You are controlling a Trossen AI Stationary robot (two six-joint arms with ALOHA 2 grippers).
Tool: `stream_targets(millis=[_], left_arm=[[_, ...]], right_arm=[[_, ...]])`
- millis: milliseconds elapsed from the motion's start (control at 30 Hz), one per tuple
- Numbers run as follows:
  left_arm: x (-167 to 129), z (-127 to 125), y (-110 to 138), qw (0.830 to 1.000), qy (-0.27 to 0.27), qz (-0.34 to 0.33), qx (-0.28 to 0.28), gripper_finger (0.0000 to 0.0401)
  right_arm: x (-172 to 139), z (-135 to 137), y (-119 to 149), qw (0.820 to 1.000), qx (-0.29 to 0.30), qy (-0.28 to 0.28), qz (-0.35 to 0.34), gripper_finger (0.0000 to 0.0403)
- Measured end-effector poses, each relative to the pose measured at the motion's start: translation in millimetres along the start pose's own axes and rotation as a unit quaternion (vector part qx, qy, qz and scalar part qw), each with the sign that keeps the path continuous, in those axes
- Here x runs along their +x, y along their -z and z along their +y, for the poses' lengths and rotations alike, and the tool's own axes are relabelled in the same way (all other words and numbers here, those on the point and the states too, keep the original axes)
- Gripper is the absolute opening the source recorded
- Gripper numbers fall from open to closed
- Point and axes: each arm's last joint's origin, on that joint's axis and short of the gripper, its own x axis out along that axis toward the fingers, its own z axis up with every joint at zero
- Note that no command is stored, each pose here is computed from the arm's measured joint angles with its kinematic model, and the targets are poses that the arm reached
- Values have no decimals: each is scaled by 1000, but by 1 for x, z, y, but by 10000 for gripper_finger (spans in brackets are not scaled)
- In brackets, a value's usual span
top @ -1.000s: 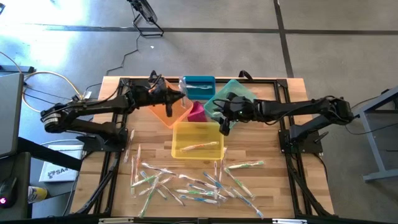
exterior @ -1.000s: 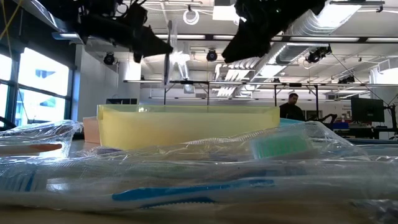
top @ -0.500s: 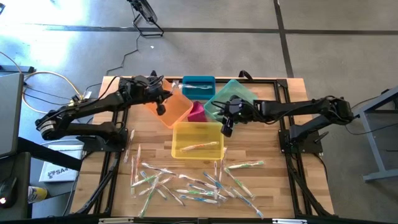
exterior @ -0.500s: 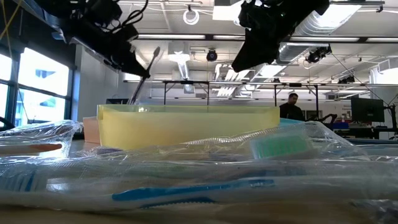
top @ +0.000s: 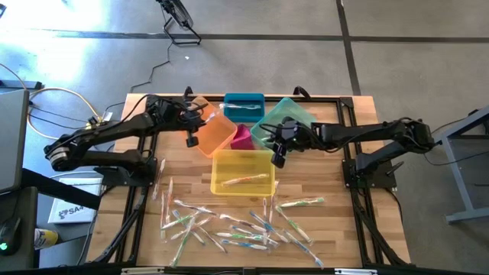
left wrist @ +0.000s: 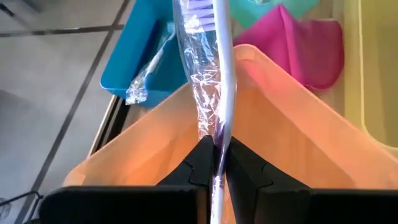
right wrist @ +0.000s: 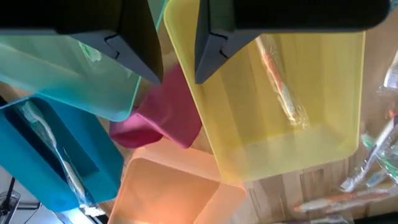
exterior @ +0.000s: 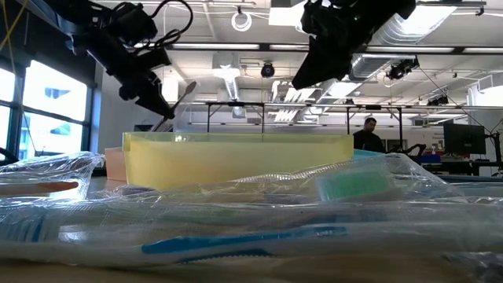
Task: Pick & Place Toothbrushes
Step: Put the purple toothbrush into the orange bin
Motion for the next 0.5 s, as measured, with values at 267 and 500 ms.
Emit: stream_targets(millis=[267, 500], left_arm=[[25, -2, 8, 998, 12, 49, 38, 24], [47, -4, 17, 993, 12, 94, 74, 24]], right_arm=[[0, 0, -2, 1000, 2, -2, -13, 81], [0, 0, -2, 1000, 14, -3, -12, 81]])
